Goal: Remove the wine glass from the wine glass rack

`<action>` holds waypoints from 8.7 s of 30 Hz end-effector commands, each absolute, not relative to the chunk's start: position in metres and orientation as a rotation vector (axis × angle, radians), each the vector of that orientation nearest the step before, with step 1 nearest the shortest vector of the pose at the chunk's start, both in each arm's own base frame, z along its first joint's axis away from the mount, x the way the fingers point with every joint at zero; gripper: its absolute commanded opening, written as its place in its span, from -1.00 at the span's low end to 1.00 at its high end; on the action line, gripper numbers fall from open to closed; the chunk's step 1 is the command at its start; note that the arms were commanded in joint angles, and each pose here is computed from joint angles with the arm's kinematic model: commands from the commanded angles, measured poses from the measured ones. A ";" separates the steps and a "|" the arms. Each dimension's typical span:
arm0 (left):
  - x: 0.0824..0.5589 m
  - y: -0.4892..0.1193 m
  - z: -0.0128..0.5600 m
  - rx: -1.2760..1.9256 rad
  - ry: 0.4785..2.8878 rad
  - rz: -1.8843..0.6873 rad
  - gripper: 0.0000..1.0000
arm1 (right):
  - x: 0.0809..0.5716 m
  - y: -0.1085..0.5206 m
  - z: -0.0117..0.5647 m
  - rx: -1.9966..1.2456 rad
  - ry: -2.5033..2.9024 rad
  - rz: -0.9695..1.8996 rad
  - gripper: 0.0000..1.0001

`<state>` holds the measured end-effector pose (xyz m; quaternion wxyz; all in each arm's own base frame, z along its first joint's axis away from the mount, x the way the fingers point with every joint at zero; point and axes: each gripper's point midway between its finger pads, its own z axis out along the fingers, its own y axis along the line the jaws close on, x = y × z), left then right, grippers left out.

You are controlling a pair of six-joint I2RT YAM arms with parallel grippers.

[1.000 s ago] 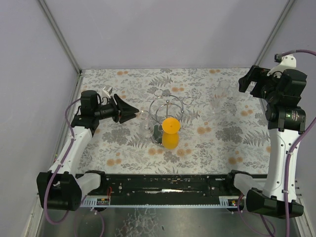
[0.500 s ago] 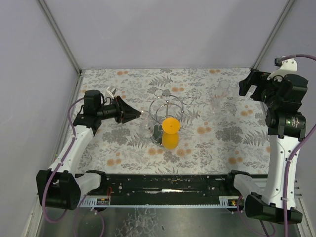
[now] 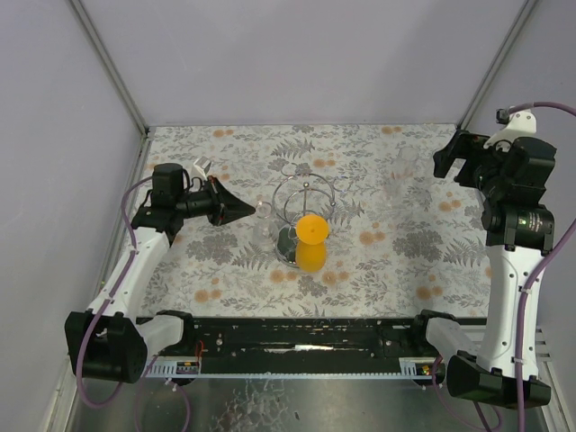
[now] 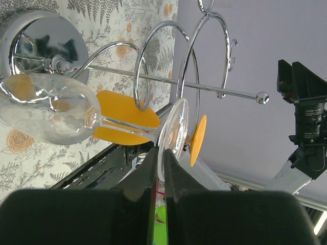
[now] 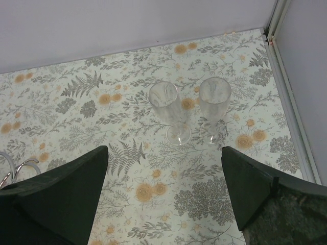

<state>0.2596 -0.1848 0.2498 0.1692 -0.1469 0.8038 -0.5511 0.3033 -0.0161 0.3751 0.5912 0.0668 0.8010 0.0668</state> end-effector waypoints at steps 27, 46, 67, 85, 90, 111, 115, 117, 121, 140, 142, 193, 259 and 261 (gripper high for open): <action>0.251 -0.167 0.293 -0.332 2.156 -1.551 -1.00 | 0.308 -0.011 0.388 0.114 1.806 0.171 0.98; 0.262 -0.143 0.346 -0.204 1.997 -1.461 -1.00 | 0.306 -0.016 0.388 0.127 1.801 0.143 0.98; 0.314 -0.232 0.522 0.679 1.410 -0.776 -1.00 | 0.351 -0.015 0.410 0.343 1.888 0.302 0.98; 0.226 -0.377 0.461 1.336 1.038 -0.434 -1.00 | 0.330 0.046 0.434 0.358 1.926 0.915 0.98; 0.216 -0.387 0.434 1.450 0.955 -0.344 -1.00 | 0.318 0.073 0.440 0.278 1.904 1.168 0.97; 0.170 -0.411 0.379 1.705 0.744 -0.258 -1.00 | 0.271 0.108 0.409 0.100 1.979 1.320 0.98; 0.165 -0.413 0.373 1.732 0.721 -0.264 -1.00 | 0.265 0.109 0.395 0.108 2.037 1.293 0.99; 0.162 -0.413 0.370 1.746 0.711 -0.271 -1.00 | 0.261 0.110 0.391 0.105 2.053 1.289 0.99; 0.157 -0.413 0.361 1.786 0.676 -0.269 -1.00 | 0.256 0.111 0.383 0.110 2.079 1.287 1.00; 0.146 -0.404 0.338 1.890 0.558 -0.199 -1.00 | 0.241 0.112 0.343 0.158 2.244 1.218 0.38; 0.147 -0.403 0.338 1.889 0.558 -0.194 -1.00 | 0.242 0.111 0.342 0.160 2.250 1.218 0.17; 0.296 -0.330 0.430 0.844 1.597 -0.590 0.43 | 0.354 -0.096 0.225 0.440 1.672 -0.208 -0.30; 0.221 -0.225 0.389 0.414 1.908 -1.160 0.21 | 0.313 -0.058 0.369 0.359 1.694 -0.035 0.98; 0.203 -0.234 0.383 0.468 1.921 -1.290 0.10 | 0.313 -0.053 0.369 0.350 1.712 -0.007 0.98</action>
